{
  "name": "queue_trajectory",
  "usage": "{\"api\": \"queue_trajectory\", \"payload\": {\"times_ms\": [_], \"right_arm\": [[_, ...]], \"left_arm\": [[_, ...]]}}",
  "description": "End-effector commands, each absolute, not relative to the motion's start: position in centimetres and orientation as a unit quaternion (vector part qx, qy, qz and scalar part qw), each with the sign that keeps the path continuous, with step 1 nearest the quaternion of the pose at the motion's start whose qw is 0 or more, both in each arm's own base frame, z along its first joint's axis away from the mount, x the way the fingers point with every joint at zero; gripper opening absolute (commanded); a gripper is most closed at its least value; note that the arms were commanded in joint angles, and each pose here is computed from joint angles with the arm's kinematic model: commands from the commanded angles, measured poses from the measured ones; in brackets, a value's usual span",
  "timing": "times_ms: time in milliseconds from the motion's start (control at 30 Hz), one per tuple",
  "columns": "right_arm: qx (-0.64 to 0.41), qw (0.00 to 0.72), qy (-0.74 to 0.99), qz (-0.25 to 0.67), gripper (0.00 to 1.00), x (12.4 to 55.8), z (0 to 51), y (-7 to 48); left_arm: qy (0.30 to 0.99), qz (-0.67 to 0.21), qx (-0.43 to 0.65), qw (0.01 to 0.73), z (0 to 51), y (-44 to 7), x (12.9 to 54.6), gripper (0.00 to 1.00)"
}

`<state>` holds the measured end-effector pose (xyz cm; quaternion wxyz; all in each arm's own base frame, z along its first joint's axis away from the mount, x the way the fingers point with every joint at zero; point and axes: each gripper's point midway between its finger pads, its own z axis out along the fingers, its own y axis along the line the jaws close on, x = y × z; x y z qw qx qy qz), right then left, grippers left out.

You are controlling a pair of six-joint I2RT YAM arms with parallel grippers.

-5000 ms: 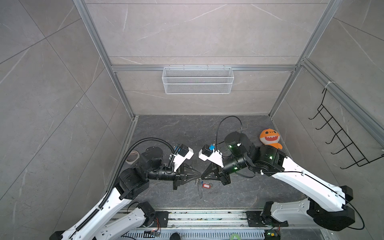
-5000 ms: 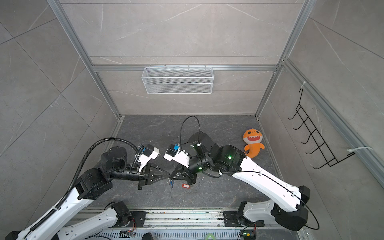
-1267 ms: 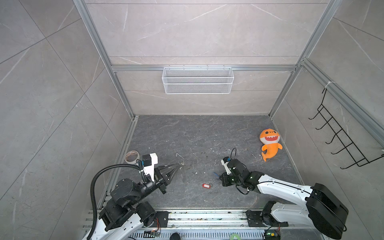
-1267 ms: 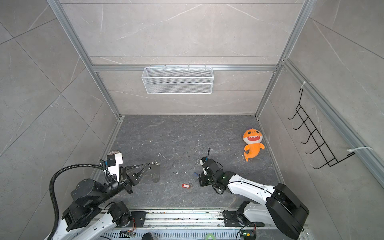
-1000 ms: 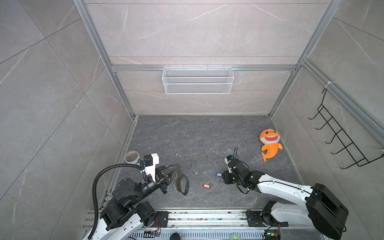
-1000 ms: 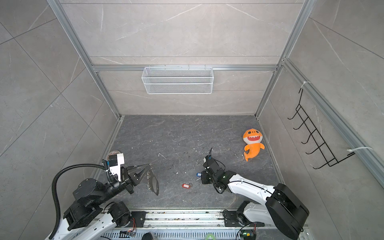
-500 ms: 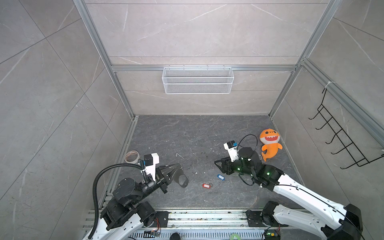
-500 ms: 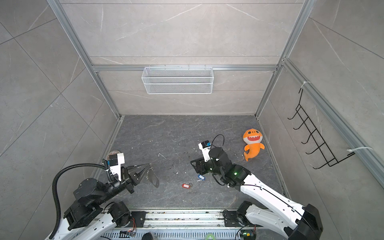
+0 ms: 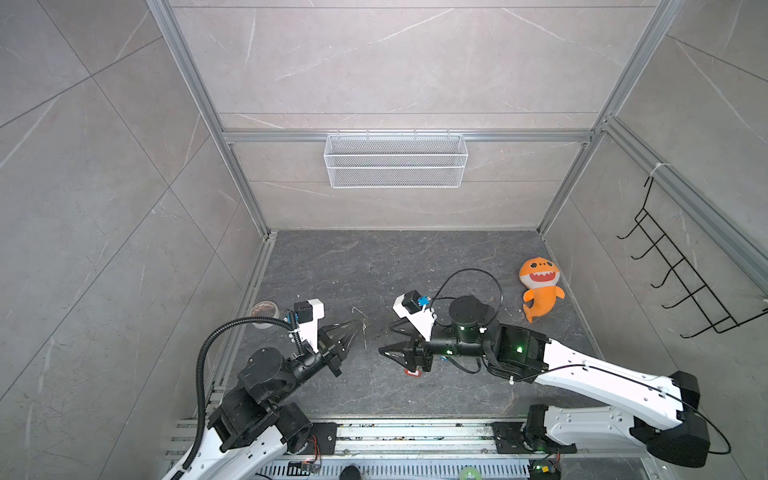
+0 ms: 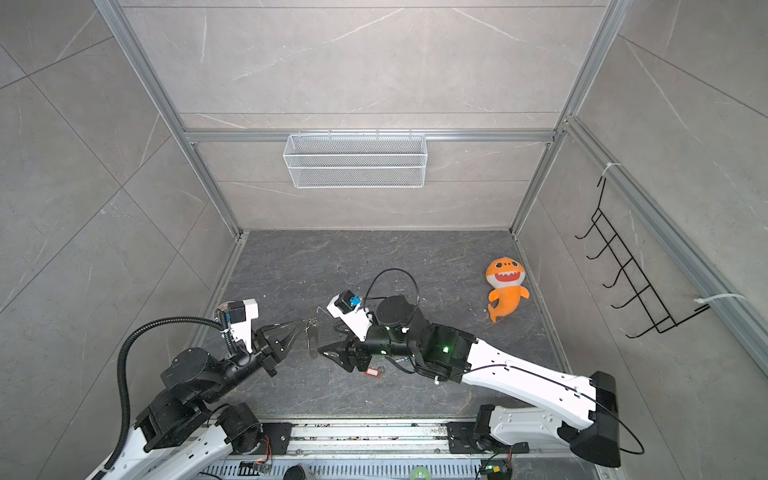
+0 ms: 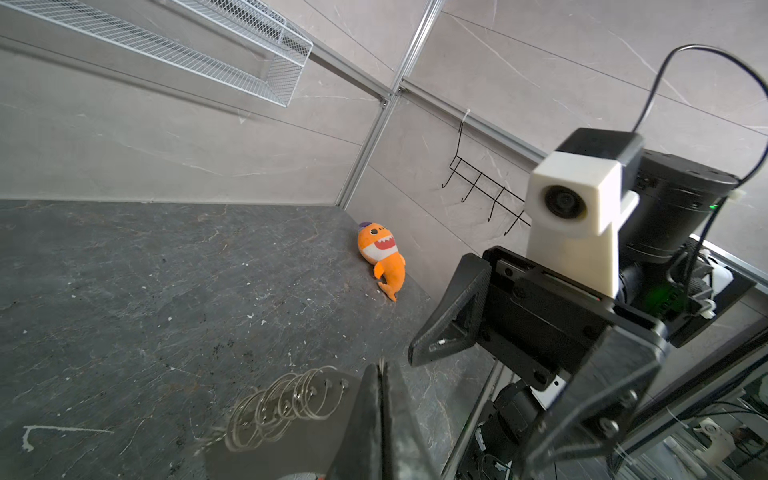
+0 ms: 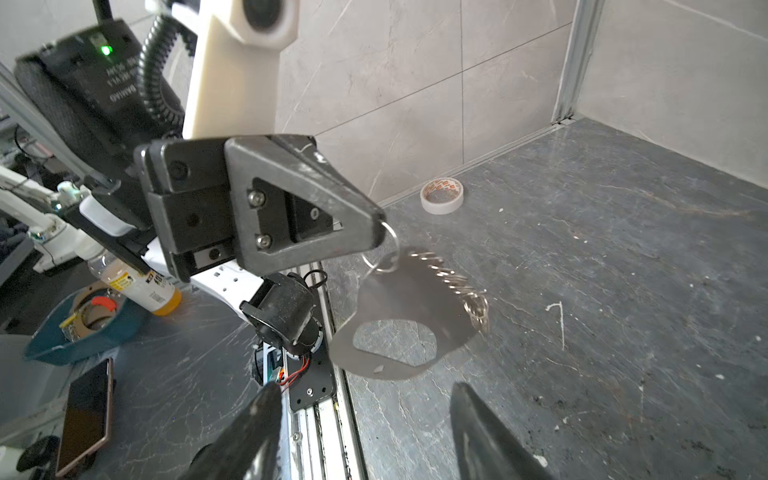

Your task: Remove the keys from the keyring

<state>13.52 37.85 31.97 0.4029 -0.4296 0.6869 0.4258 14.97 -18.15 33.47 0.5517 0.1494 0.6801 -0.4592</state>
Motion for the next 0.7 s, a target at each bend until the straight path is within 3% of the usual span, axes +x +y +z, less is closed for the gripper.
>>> {"api": "queue_trajectory", "payload": {"times_ms": [0,233,333,533,633,667], "right_arm": [[-0.44,0.433,0.664,0.421,0.68,13.8,33.5,39.5],[-0.425,0.44,0.7,0.369,0.68,16.0,31.1,41.4],[-0.408,0.444,0.718,0.348,0.6,17.0,30.0,41.3],[-0.39,0.44,0.734,0.34,0.13,18.2,28.5,40.9],[-0.373,0.422,0.743,0.362,0.0,19.6,27.3,40.3],[-0.368,0.414,0.745,0.373,0.0,20.1,27.0,40.2]], "left_arm": [[0.667,-0.466,0.124,0.567,35.0,-17.8,15.6,0.0],[0.679,-0.463,0.11,0.559,34.4,-18.3,16.5,0.0],[0.682,-0.462,0.107,0.557,34.2,-18.3,16.6,0.0],[0.682,-0.455,0.092,0.565,34.2,-17.5,16.7,0.01],[0.678,-0.452,0.088,0.572,34.5,-17.1,16.6,0.56],[0.677,-0.449,0.086,0.577,34.8,-16.8,16.6,0.68]]}}
